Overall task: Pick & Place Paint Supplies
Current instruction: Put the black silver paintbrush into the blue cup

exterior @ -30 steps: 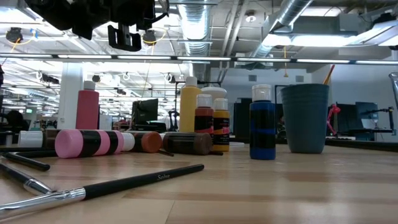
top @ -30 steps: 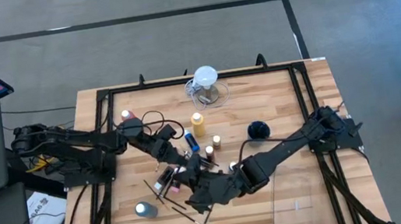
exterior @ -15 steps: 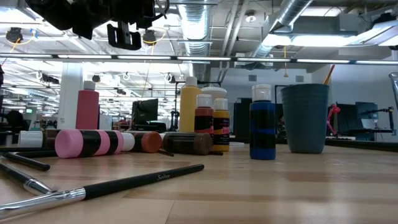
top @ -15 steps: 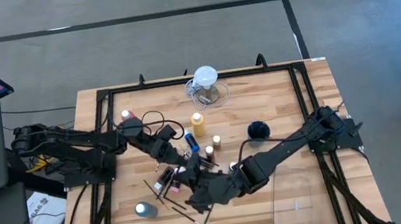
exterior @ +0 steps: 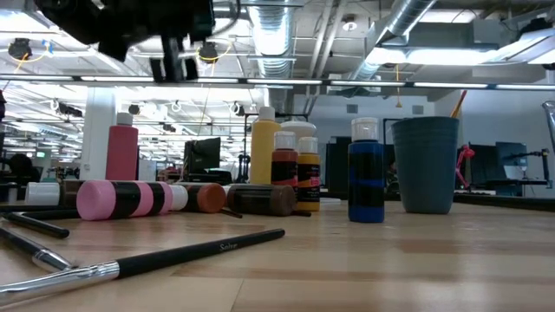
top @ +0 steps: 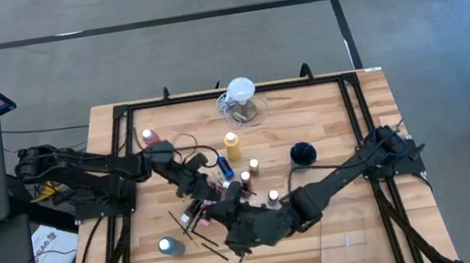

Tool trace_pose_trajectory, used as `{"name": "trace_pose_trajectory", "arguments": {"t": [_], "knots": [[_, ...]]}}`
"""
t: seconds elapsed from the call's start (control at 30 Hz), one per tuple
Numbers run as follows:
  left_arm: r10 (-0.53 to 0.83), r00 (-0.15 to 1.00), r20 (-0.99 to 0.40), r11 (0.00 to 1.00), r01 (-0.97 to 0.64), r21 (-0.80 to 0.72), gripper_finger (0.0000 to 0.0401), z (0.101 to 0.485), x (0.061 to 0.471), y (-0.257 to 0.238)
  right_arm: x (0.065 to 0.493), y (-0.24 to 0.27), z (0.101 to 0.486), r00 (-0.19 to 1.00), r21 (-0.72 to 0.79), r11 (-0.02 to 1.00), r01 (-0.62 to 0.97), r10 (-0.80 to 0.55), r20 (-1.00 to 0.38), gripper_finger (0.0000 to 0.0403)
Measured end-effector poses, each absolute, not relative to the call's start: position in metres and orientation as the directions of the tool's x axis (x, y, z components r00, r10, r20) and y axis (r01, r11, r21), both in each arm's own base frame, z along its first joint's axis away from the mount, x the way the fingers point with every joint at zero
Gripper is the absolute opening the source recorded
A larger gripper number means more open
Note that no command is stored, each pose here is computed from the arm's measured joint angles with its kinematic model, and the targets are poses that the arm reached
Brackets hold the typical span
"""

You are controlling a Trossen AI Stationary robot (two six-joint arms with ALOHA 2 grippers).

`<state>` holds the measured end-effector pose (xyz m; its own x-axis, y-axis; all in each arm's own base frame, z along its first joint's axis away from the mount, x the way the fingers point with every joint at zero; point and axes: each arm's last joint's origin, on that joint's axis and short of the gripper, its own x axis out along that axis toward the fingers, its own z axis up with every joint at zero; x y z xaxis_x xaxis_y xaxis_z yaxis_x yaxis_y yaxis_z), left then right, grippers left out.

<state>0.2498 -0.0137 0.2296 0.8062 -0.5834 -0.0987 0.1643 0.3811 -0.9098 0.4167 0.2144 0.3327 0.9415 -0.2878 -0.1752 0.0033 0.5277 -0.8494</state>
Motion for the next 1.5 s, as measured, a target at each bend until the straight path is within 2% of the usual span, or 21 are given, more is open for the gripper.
{"name": "trace_pose_trajectory", "arguments": {"t": [0.17, 0.33, 0.43, 0.53, 0.63, 0.73, 0.83, 1.0, 1.07, 1.2, 1.3, 1.37, 1.5], "knots": [[-0.523, 0.835, -0.172, 0.525, 0.157, -0.837, 0.0002, 0.223, 0.249, -0.012, 0.402, 0.243, 0.344, 0.964, -0.808, 0.589, 0.021, -0.227, -0.141, 0.0081], [-0.477, 0.861, -0.173, 0.614, 0.187, -0.767, 0.0002, 0.225, 0.250, -0.016, 0.382, 0.258, 0.369, 0.979, -0.695, 0.716, 0.062, -0.180, -0.097, 0.0089], [-0.438, 0.881, -0.178, 0.669, 0.187, -0.720, 0.0002, 0.224, 0.250, -0.020, 0.366, 0.253, 0.387, 0.982, -0.559, 0.825, 0.084, -0.164, -0.096, 0.0091], [-0.370, 0.911, -0.181, 0.750, 0.178, -0.637, 0.0002, 0.225, 0.251, -0.026, 0.352, 0.233, 0.407, 0.985, -0.339, 0.938, 0.077, -0.124, -0.118, 0.0091], [-0.265, 0.948, -0.178, 0.848, 0.142, -0.510, 0.0002, 0.226, 0.251, -0.035, 0.349, 0.198, 0.413, 0.992, -0.134, 0.990, 0.043, -0.059, -0.115, 0.0091], [-0.164, 0.974, -0.157, 0.923, 0.095, -0.374, 0.0002, 0.228, 0.250, -0.047, 0.351, 0.160, 0.402, 0.997, 0.037, 0.999, 0.015, -0.012, -0.074, 0.0092], [-0.142, 0.985, -0.096, 0.956, 0.111, -0.272, 0.0003, 0.234, 0.247, -0.061, 0.344, 0.129, 0.383, 1.000, 0.114, 0.993, -0.026, 0.026, 0.000, 0.0092], [-0.172, 0.985, 0.005, 0.960, 0.169, -0.225, 0.0003, 0.243, 0.245, -0.071, 0.313, 0.102, 0.354, 0.973, 0.066, 0.993, -0.099, 0.083, 0.217, 0.0092], [-0.153, 0.988, 0.025, 0.961, 0.155, -0.228, 0.0003, 0.246, 0.247, -0.066, 0.303, 0.098, 0.344, 0.961, 0.036, 0.992, -0.119, 0.106, 0.256, 0.0092], [-0.095, 0.995, 0.020, 0.944, 0.097, -0.316, 0.0003, 0.248, 0.253, -0.044, 0.299, 0.089, 0.321, 0.979, 0.070, 0.992, -0.104, 0.090, 0.184, 0.0092], [-0.095, 0.994, -0.058, 0.933, 0.068, -0.353, 0.0003, 0.241, 0.261, -0.036, 0.308, 0.084, 0.304, 0.994, 0.121, 0.990, -0.075, 0.066, 0.084, 0.0092], [-0.107, 0.985, -0.132, 0.943, 0.059, -0.328, 0.0002, 0.231, 0.268, -0.037, 0.315, 0.081, 0.294, 0.997, 0.154, 0.986, -0.069, 0.063, 0.047, 0.0093], [-0.147, 0.976, -0.163, 0.966, 0.106, -0.236, 0.0003, 0.228, 0.281, -0.045, 0.324, 0.069, 0.289, 0.994, 0.216, 0.970, -0.111, 0.108, 0.026, 0.0100]]}}
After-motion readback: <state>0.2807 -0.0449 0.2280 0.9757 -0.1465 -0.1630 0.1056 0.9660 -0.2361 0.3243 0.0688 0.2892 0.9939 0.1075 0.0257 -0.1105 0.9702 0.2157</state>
